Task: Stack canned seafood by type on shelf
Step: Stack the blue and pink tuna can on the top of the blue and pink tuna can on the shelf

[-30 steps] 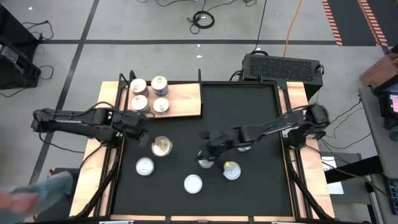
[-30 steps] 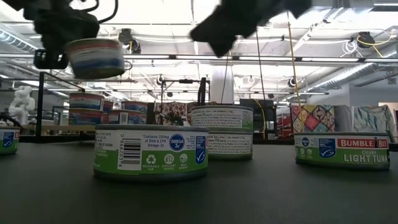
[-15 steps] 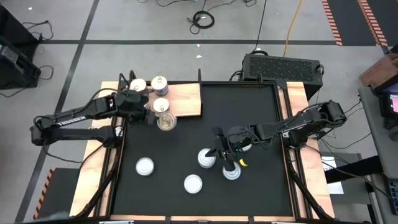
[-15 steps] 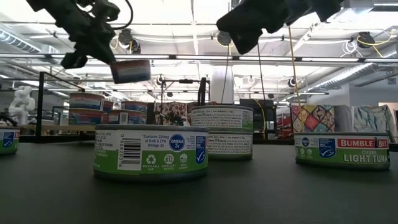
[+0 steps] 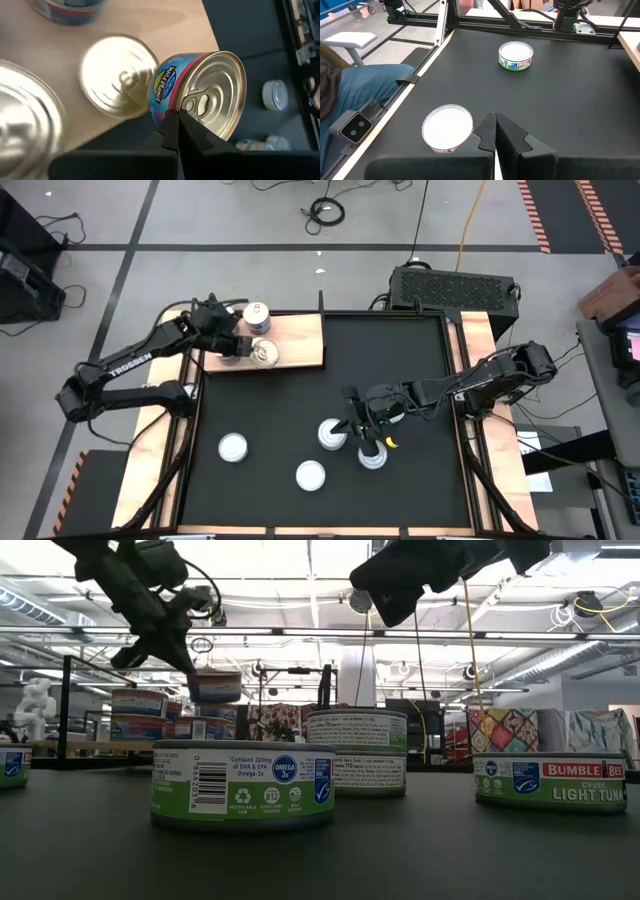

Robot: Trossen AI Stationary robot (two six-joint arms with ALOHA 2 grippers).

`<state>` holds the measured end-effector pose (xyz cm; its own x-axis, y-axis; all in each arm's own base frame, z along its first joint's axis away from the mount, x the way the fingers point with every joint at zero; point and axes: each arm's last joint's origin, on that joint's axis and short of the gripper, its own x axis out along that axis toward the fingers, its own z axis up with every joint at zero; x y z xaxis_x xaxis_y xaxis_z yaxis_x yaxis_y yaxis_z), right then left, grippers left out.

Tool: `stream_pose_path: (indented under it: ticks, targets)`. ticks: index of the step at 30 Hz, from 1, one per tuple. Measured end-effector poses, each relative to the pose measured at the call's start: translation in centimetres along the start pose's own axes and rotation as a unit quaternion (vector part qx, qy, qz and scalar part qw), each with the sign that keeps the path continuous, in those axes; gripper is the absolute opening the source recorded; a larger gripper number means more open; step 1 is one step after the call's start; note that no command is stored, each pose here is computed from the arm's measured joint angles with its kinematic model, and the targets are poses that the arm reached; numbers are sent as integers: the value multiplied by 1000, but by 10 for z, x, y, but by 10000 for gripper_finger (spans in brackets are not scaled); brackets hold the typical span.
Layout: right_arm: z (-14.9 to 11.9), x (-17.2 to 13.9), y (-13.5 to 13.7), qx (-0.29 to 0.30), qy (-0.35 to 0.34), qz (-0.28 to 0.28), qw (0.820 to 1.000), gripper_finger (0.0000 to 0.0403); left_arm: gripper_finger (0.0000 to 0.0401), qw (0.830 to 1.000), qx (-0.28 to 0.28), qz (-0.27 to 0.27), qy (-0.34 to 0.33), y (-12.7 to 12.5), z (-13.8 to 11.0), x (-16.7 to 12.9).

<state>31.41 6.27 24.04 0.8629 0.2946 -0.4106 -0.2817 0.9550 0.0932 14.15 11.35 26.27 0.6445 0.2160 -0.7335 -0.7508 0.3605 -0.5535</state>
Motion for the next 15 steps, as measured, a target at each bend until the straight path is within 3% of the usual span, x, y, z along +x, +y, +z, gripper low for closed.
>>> stream_pose_path:
  ticks: [15]
  targets:
    - [-1, 0, 0, 0, 3, 0, 1000, 0, 0, 999, -16, 27, -22, 25, 17, -5]
